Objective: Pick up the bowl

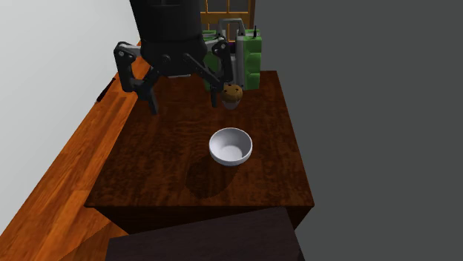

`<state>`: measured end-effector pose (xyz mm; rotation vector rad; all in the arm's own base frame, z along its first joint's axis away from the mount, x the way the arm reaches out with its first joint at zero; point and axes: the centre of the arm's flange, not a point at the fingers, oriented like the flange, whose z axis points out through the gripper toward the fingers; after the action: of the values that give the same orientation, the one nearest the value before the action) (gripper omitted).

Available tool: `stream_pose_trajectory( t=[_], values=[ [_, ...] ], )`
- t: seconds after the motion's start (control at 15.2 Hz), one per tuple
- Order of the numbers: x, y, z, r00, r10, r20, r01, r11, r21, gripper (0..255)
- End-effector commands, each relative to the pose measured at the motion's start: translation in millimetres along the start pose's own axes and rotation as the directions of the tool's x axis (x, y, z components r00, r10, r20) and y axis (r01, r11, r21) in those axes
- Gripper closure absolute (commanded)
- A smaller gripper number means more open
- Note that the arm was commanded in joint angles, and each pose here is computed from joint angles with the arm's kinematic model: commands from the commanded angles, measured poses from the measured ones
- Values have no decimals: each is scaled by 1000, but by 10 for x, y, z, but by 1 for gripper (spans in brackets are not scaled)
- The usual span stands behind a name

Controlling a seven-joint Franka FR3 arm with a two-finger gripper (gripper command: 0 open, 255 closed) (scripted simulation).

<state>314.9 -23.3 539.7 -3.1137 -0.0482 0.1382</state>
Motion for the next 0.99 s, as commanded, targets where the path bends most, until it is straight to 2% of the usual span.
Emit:
stream_pose_trajectory(
  t=[0.0,0.92],
  values=[
    [0,0,0,1000,0,0,0,1000,0,0],
    [1065,229,1470,999,41,-18,-41,999,-16,0]
  ],
)
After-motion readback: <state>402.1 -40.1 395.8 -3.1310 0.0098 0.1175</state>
